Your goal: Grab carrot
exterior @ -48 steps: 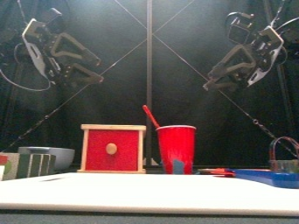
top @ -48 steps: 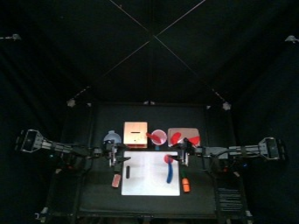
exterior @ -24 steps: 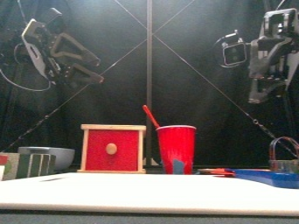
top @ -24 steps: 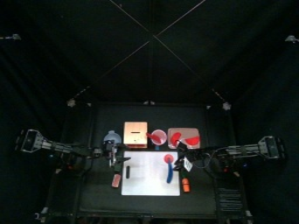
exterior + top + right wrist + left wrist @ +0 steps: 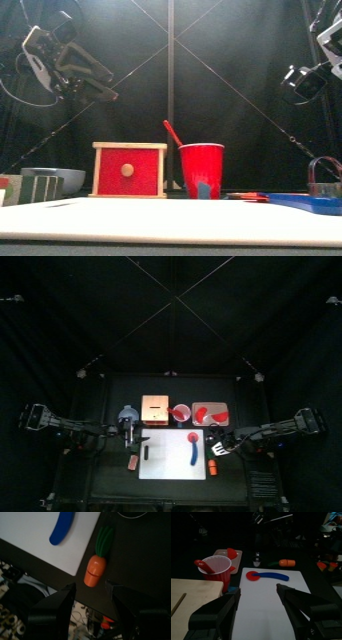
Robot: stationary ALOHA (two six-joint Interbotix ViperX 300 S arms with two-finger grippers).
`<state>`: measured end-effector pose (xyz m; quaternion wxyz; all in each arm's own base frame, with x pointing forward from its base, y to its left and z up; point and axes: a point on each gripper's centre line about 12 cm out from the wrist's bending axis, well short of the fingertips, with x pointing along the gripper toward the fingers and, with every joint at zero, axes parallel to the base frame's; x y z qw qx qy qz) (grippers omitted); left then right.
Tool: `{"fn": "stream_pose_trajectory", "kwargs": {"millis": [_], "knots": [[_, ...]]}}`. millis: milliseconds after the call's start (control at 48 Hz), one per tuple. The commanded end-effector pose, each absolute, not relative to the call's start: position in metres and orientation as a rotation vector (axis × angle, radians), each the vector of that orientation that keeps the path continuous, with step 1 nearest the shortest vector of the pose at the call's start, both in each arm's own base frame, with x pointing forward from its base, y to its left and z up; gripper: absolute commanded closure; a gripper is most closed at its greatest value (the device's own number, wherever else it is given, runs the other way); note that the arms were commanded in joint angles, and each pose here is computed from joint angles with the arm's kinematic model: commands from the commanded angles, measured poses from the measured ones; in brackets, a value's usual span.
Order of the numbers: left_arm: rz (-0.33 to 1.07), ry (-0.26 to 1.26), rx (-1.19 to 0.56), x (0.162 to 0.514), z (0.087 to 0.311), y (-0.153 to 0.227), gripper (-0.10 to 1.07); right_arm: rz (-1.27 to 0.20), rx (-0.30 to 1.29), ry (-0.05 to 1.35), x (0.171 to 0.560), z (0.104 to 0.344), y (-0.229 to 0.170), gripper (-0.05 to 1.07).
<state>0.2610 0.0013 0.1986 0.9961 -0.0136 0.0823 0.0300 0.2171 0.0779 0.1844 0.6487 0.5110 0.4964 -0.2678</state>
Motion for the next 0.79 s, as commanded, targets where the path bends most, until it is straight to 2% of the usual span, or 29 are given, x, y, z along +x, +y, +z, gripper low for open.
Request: {"fn": "stream_pose_trajectory", "kwargs": {"millis": [0, 188, 458, 771], "knots": [[0.058, 0.151, -0.019, 0.263, 0.202, 0.001, 0.05, -0.592, 1.144, 1.082, 0.227, 0.189, 0.087, 0.12], [0.054, 0.152, -0.017, 0.263, 0.202, 0.001, 0.05, -0.662, 1.151, 1.116, 0.229, 0.175, 0.099, -0.01], [0.045, 0.154, -0.015, 0.263, 0.202, -0.001, 0.05, -0.738, 1.137, 1.185, 0.24, 0.14, 0.112, -0.01], [0.045, 0.151, -0.016, 0.264, 0.203, -0.002, 0.05, -0.801, 1.113, 1.25, 0.242, 0.118, 0.123, -0.01]]}}
